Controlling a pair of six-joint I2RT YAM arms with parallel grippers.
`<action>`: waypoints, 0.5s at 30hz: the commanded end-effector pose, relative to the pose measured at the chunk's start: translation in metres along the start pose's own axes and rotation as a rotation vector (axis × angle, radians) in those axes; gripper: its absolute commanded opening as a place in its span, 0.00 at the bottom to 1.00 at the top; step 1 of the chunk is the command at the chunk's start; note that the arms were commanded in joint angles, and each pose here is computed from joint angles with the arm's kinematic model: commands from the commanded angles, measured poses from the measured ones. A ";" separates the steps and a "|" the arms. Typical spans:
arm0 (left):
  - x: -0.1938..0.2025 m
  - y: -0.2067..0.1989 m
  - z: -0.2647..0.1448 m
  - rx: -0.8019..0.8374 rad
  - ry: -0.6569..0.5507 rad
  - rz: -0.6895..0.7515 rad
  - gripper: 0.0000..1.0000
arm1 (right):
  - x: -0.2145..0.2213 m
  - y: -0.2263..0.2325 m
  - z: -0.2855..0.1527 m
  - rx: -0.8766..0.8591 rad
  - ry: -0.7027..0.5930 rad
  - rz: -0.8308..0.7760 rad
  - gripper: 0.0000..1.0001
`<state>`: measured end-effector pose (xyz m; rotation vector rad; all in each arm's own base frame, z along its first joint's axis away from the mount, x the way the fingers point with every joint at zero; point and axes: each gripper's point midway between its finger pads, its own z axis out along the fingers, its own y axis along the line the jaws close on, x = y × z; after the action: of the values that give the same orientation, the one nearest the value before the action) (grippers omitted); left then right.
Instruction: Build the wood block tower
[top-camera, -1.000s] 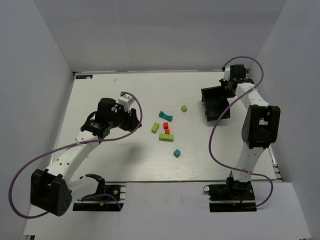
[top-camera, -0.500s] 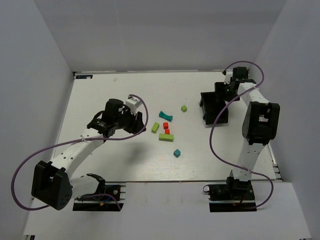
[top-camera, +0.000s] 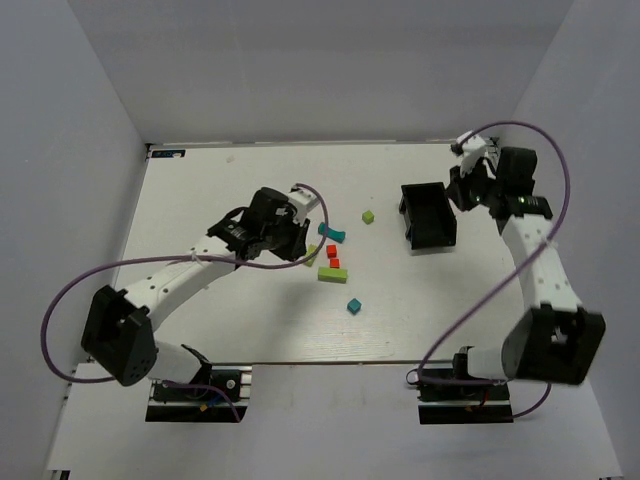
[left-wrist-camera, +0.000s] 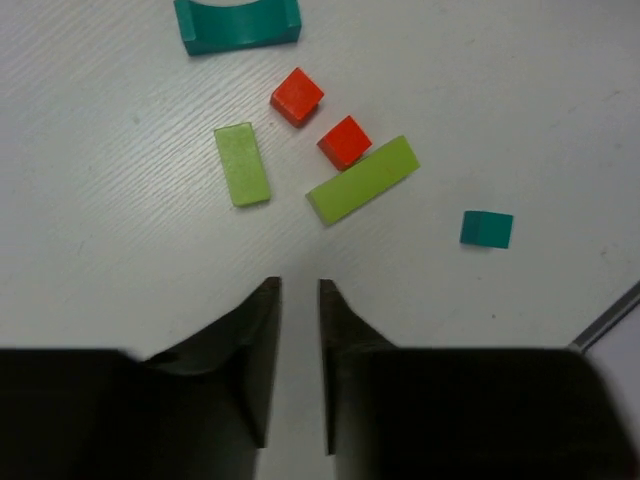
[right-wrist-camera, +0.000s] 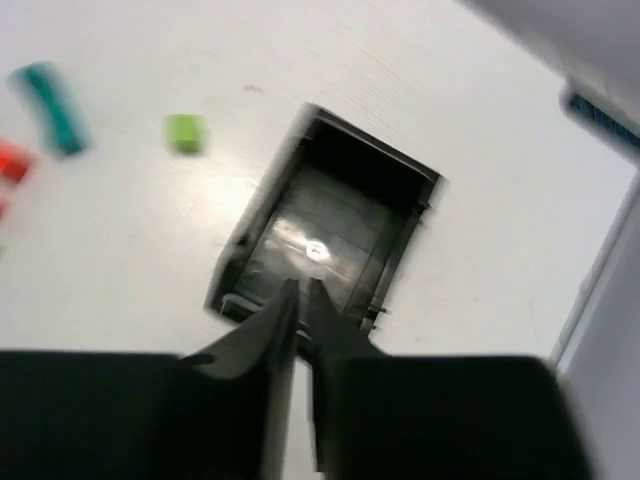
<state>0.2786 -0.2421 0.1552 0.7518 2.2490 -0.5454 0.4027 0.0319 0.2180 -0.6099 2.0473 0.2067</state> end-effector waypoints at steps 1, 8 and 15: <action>0.008 0.025 0.011 -0.165 0.096 0.037 0.26 | -0.004 0.094 -0.028 -0.398 -0.217 -0.401 0.08; -0.005 0.030 0.024 -0.209 0.125 0.081 0.26 | 0.038 0.208 -0.077 -0.710 -0.443 -0.680 0.20; -0.025 0.035 0.018 -0.252 0.056 0.085 0.65 | 0.042 0.210 -0.028 -0.656 -0.286 -0.539 0.37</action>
<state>0.3146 -0.2350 0.1246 0.7822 2.3635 -0.2160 0.2306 0.1779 0.1732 -1.4820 1.4055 0.6528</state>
